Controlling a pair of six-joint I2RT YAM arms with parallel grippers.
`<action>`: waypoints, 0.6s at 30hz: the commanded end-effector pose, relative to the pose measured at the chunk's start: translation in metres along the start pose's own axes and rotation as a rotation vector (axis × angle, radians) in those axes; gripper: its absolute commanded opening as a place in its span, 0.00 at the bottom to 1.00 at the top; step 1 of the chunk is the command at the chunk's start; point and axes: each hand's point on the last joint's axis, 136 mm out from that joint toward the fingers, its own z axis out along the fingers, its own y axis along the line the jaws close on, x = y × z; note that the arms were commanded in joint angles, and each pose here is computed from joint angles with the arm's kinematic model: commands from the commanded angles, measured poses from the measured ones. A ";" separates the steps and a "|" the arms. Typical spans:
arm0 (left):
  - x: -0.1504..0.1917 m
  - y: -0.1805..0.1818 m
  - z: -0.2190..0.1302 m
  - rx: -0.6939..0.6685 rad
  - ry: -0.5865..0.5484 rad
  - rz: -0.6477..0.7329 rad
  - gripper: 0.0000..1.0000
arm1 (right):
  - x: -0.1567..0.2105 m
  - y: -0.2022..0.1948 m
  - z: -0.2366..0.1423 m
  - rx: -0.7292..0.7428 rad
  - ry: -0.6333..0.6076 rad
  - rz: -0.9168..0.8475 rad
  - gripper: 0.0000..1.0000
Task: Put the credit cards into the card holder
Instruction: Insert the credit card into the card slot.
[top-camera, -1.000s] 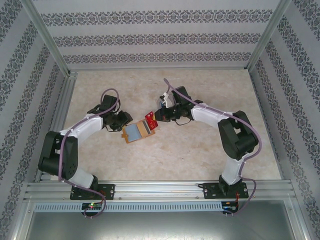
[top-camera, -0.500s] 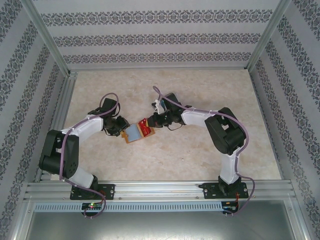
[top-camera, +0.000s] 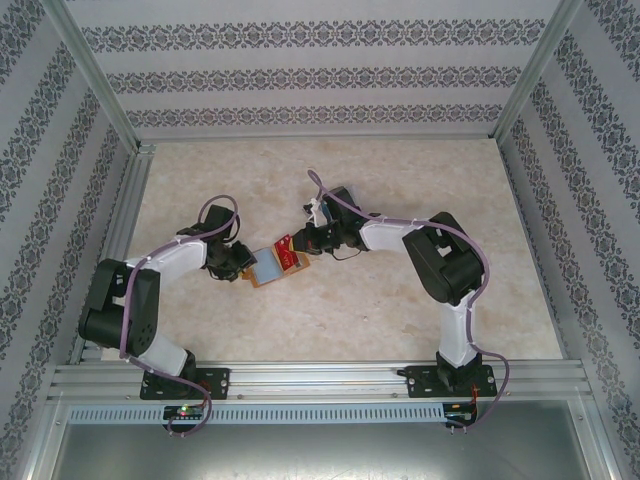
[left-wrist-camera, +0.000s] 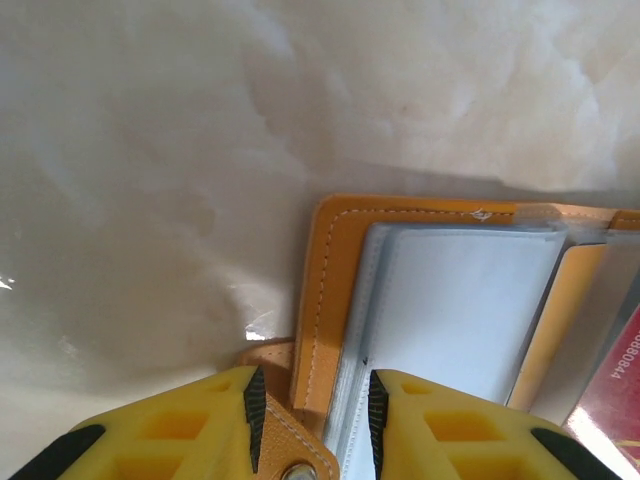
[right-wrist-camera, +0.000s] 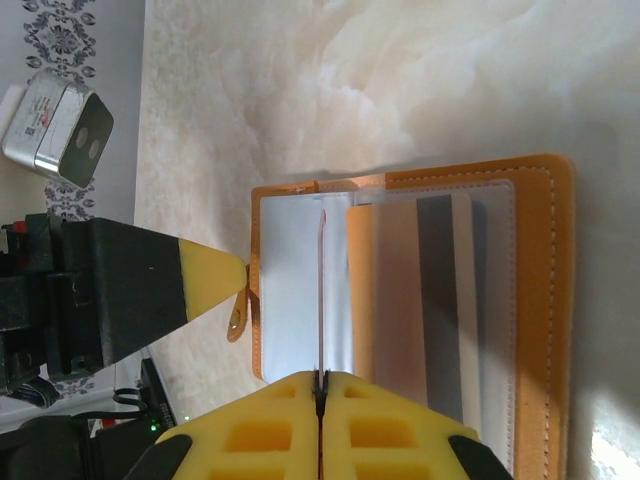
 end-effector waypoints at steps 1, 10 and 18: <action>-0.008 0.004 -0.004 0.000 -0.048 0.024 0.35 | -0.003 0.009 0.004 -0.040 0.002 0.000 0.08; -0.009 0.000 -0.002 0.010 -0.007 0.068 0.35 | -0.005 0.002 0.008 -0.009 0.004 0.013 0.08; -0.014 -0.004 0.006 0.004 0.017 0.093 0.29 | -0.006 0.015 0.007 -0.013 0.006 -0.027 0.08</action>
